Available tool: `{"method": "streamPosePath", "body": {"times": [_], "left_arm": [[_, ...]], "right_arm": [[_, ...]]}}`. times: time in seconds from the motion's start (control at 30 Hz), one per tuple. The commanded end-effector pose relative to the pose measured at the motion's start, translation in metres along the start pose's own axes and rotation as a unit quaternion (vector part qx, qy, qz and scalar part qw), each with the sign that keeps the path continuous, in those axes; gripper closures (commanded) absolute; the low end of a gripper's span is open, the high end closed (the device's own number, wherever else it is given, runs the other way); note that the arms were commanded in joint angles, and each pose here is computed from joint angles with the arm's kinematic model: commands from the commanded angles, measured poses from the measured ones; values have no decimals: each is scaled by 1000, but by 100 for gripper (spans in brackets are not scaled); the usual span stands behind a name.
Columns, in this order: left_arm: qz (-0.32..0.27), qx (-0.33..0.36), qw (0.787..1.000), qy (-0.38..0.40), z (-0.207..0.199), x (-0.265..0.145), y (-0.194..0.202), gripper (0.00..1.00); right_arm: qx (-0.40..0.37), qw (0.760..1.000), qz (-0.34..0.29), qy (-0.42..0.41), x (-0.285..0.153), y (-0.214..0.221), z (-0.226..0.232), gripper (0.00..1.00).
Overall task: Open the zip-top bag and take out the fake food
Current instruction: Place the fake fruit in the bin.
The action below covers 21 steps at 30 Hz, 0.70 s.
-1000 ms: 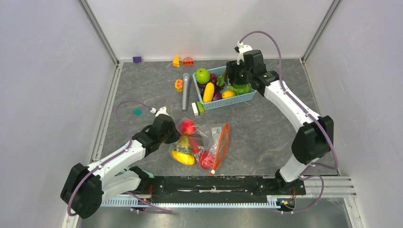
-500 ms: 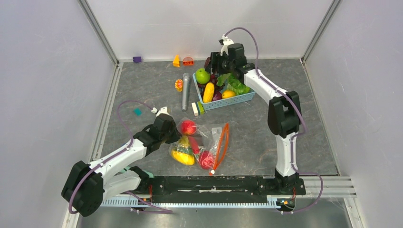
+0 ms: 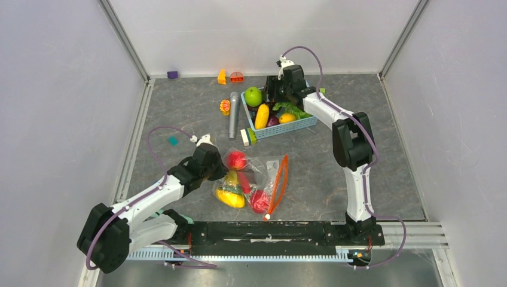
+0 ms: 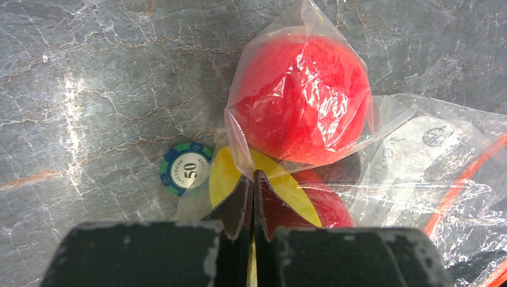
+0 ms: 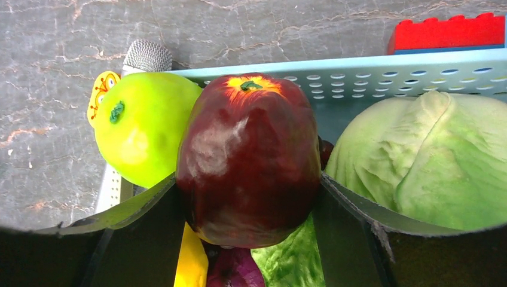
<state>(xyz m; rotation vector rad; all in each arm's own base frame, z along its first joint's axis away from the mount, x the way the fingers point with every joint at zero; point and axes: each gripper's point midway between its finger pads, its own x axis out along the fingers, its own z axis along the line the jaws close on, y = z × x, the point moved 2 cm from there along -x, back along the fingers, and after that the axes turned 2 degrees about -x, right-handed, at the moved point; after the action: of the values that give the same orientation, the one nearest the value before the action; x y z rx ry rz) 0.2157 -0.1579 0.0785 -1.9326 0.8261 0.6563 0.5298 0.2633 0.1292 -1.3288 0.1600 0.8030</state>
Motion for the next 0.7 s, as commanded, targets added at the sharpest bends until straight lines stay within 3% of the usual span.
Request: {"method": "streamPosePath", "body": {"times": [0.0,0.23,0.37,0.67], "left_arm": [[-12,2,1000,21,-13,-3,-10,98],[-10,2,1000,25,-15,-2,-10,98],[-11,0,1000,26,-16,-2,-10,98],[-8,-1,1000,28,-15,-2,-8,98]], "right_arm": [[-29,999,3,24,-13,1,-5,41],[-59,998,0,7,-23,-4,0,21],[-68,998,-12,8,-32,-15,2,2],[-75,997,-27,9,-49,-28,5,2]]}}
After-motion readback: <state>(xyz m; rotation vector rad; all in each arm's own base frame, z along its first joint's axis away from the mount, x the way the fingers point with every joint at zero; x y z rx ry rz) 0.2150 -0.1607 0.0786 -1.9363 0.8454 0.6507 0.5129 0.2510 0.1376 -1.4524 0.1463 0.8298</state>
